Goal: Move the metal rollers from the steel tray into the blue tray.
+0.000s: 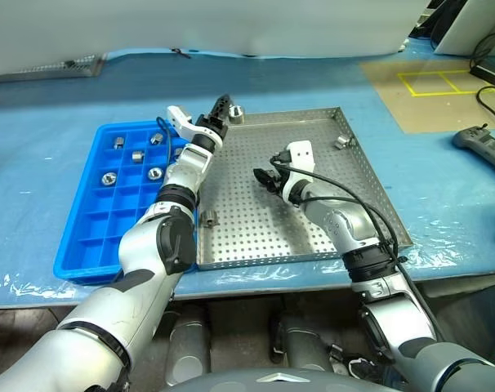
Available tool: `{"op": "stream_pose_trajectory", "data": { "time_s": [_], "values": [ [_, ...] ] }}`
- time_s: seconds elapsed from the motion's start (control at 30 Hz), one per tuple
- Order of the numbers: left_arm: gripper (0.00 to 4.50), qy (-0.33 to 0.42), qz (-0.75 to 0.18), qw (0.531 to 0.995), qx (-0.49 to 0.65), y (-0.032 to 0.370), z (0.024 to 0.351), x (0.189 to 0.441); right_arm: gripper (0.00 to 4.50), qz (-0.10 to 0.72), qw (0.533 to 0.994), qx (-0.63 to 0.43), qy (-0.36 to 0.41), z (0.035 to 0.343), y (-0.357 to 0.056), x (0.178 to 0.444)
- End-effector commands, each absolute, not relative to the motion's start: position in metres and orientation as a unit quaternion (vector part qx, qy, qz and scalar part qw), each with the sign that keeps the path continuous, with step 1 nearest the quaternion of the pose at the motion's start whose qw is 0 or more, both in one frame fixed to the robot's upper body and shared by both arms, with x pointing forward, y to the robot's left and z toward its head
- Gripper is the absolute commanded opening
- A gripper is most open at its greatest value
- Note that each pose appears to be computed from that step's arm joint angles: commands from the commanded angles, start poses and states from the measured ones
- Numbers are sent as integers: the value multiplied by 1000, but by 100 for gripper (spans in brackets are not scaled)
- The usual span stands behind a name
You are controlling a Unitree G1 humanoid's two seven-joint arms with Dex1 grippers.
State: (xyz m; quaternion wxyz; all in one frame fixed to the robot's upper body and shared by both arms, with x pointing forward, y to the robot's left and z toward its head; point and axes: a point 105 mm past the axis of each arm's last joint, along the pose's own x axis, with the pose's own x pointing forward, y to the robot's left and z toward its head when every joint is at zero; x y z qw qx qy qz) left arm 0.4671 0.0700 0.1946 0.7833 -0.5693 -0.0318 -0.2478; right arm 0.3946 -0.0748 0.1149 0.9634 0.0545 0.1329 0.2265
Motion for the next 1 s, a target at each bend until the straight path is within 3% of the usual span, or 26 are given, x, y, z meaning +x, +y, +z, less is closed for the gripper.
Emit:
{"op": "stream_pose_trajectory", "data": {
  "time_s": [0.03, 0.17, 0.3, 0.5, 0.7, 0.83, 1.0],
  "values": [
    [140, -34, -317, 788, -527, 52, 211, 459, 418, 239, 955, 163, 64, 155, -77, 398],
    [140, -28, -346, 767, -539, 46, 215, 454, 418, 281, 893, 351, -1, 200, -78, 394],
    [140, -17, -380, 759, -529, 35, 217, 447, 418, 293, 840, 456, 1, 209, -82, 394],
    [140, -7, -395, 751, -529, 29, 216, 442, 418, 304, 803, 513, 3, 214, -84, 391],
    [140, 2, -408, 742, -532, 20, 215, 438, 418, 306, 807, 505, 22, 209, -79, 390],
    [140, 4, -412, 739, -532, 17, 215, 436, 302, 302, 816, 491, 36, 204, -77, 391],
    [140, 4, -406, 738, -539, 18, 215, 437, 125, 286, 822, 492, 13, 209, -85, 394]
  ]
}}
